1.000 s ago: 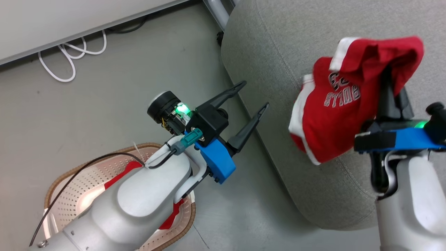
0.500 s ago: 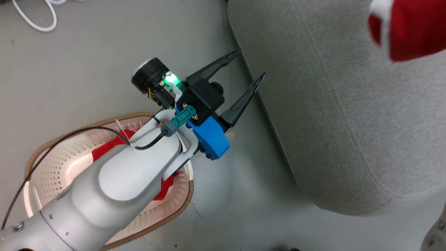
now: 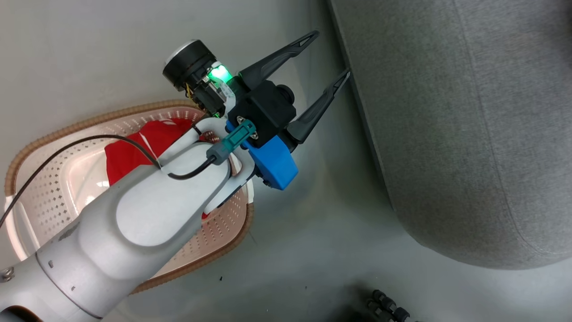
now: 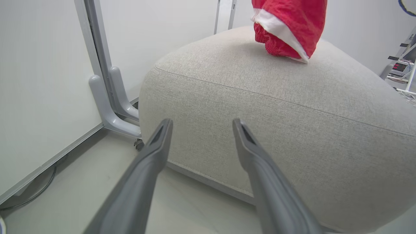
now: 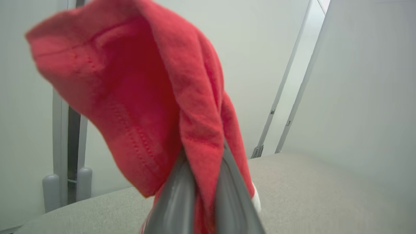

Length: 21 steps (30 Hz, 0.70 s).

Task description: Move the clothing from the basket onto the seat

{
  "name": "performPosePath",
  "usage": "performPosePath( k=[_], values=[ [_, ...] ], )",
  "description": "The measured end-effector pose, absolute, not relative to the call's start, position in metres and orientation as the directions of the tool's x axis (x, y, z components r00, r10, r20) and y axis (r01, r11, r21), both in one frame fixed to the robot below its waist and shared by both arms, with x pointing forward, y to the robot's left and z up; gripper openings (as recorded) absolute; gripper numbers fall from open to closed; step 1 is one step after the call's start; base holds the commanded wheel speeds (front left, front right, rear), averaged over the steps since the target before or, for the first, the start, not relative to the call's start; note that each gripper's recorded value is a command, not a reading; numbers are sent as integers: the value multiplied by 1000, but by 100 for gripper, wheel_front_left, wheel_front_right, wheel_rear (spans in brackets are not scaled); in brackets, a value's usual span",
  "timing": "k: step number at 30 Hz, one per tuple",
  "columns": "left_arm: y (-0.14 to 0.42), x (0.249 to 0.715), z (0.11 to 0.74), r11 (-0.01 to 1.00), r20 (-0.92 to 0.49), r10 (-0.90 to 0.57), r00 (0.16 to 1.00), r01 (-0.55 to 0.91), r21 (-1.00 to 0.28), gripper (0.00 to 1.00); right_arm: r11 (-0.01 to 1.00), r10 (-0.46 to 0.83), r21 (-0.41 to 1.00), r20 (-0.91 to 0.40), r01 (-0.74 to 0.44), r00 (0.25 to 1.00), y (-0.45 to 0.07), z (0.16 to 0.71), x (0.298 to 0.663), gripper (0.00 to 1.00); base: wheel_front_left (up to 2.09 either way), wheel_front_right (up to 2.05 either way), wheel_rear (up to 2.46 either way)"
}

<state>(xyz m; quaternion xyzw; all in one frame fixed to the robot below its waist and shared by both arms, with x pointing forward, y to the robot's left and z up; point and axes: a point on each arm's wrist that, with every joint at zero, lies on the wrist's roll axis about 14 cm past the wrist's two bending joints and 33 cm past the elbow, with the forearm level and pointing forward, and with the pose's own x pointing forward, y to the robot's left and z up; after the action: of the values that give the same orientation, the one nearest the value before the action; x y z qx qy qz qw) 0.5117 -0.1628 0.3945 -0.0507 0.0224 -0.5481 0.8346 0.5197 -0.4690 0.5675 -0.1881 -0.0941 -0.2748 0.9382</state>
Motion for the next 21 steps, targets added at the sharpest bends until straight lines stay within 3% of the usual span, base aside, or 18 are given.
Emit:
performPosePath(
  k=[9, 18, 19, 20, 21],
  values=[
    [-154, 514, 370, 402, -14, -915, 403, 907, -122, 100, 773, -577, -311, 19, 553, 817, -490, 467, 511, 0, 0, 0, 0],
    [-156, 512, 369, 395, -17, -918, 396, 911, -120, 100, 788, -593, -281, -106, 548, 798, -481, 421, 495, 0, 0, 0, 0],
    [-156, 512, 370, 395, -17, -918, 396, 911, -117, 100, 789, -594, -278, -111, 549, 797, -480, 420, 493, 11, 0, 0, 0],
    [-156, 512, 371, 395, -16, -918, 396, 911, -116, 100, 789, -594, -274, -112, 550, 797, -479, 420, 493, 65, 0, 0, 0],
    [-156, 512, 373, 396, -14, -918, 397, 911, -114, 100, 790, -594, -271, -110, 551, 797, -478, 421, 491, 100, 0, 0, 0]
  ],
)
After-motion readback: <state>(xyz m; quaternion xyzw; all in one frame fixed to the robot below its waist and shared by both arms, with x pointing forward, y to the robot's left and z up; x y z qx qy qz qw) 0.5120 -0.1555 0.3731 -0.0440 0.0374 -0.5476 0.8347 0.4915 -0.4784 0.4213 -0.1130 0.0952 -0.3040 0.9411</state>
